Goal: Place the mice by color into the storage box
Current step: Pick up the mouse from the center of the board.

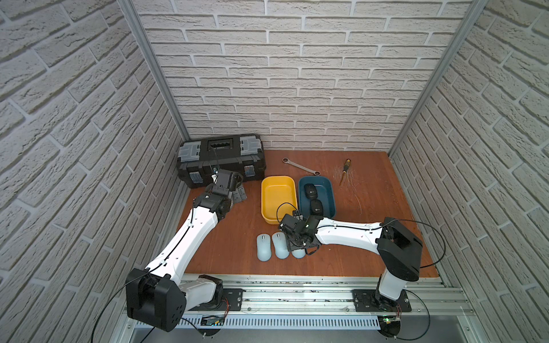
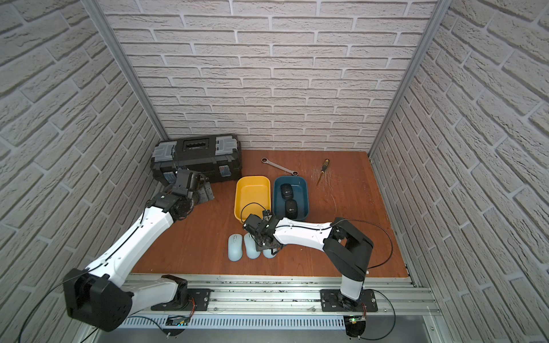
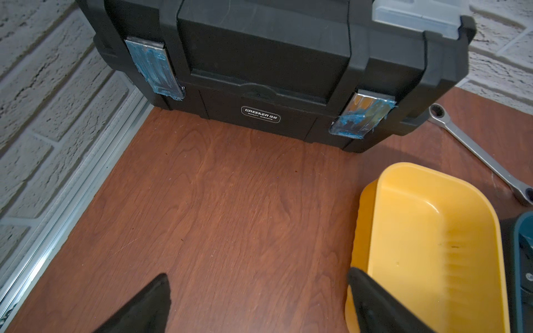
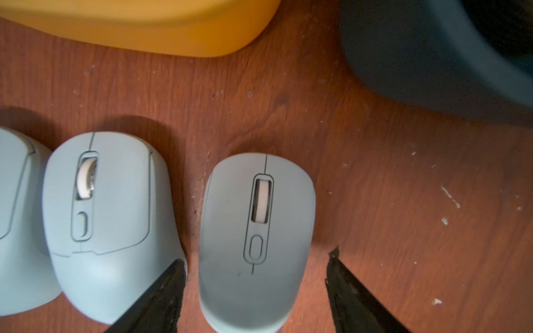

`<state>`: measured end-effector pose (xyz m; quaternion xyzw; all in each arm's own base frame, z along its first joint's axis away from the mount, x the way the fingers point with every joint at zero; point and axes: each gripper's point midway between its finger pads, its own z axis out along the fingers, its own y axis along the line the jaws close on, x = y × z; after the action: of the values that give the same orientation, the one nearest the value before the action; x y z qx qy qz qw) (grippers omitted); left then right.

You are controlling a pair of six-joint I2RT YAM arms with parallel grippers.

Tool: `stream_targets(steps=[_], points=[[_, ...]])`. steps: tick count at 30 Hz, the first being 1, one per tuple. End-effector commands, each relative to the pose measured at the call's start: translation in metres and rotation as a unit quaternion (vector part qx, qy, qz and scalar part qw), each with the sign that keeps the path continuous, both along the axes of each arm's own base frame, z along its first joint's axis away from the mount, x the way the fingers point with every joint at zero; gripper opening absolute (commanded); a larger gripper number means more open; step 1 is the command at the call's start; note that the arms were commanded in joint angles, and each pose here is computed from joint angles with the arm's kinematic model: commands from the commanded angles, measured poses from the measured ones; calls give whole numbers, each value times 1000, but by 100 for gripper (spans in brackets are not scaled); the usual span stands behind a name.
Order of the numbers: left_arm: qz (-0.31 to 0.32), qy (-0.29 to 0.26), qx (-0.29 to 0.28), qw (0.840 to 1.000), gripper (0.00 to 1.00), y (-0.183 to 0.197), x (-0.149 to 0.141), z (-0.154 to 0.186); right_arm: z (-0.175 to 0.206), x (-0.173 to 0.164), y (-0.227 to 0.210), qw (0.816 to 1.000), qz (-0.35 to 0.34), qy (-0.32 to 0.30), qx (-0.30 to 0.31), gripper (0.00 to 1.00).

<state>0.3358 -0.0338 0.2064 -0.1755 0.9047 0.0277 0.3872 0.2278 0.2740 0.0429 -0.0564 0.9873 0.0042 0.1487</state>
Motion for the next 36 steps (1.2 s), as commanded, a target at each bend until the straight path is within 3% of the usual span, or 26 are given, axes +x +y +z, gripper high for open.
stream_targets(steps=[1, 36], points=[[11, -15, -1, 1000, 98, 5, -1, 4, 3, 8, 5, 1000, -8, -6, 12, 78], [9, -18, -10, 1000, 98, 4, -1, 3, -37, 6, -4, 999, -37, 31, -13, 73]])
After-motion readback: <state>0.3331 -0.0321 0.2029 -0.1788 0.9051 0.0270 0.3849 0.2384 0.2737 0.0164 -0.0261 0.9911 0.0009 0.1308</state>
